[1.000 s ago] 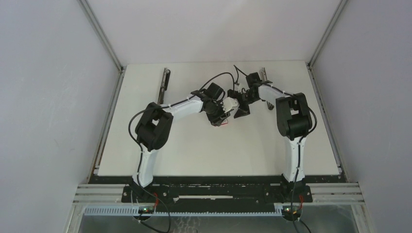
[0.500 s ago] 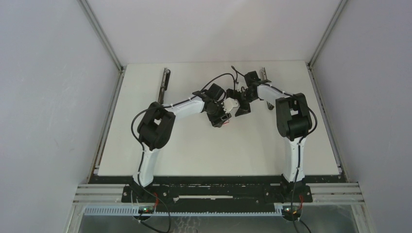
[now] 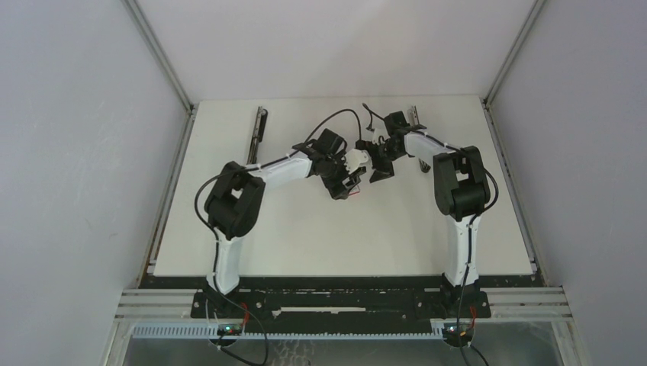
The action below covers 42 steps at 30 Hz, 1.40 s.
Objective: Unload the staples from the stapler
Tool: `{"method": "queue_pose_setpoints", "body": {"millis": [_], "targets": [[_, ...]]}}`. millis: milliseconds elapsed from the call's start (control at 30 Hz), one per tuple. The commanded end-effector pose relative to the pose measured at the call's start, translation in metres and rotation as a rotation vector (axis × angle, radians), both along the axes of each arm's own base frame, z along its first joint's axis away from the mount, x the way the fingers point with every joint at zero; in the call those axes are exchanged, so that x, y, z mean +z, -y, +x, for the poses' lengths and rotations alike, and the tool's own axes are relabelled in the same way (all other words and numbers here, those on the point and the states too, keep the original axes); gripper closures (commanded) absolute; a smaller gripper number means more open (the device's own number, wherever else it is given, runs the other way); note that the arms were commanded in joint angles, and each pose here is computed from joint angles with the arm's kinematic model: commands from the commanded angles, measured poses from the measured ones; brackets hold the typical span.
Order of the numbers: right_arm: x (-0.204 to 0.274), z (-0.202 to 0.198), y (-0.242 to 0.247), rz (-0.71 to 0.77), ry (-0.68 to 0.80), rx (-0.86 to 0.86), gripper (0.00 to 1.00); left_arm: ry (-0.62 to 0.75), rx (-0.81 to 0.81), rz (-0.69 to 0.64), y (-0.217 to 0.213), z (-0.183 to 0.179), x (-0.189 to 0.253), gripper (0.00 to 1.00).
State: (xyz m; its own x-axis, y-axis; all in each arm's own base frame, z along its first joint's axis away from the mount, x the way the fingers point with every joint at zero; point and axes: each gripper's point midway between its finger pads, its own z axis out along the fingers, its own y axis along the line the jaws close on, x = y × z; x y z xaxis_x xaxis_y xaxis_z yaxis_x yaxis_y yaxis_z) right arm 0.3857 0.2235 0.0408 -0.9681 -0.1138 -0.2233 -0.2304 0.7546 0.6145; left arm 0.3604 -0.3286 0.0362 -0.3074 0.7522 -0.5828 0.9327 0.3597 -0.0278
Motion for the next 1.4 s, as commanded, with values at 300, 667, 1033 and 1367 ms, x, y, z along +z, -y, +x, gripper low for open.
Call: {"method": "queue_pose_setpoints", "body": {"millis": [300, 667, 1033, 1367], "targets": [[-0.013, -0.002, 0.008, -0.001, -0.021, 0.027, 0.08, 0.047, 0.034, -0.101, -0.023, -0.005, 0.042, 0.21], [-0.009, -0.011, -0.008, 0.114, -0.072, 0.05, 0.45, -0.133, 0.236, -0.322, -0.042, -0.01, 0.042, 0.3], [-0.013, -0.018, -0.016, 0.121, -0.089, 0.076, 0.51, -0.225, 0.31, -0.327, -0.031, 0.001, 0.019, 0.5], [-0.008, -0.016, -0.021, 0.129, -0.071, 0.088, 0.5, -0.276, 0.337, -0.323, -0.027, 0.002, 0.009, 0.66]]}}
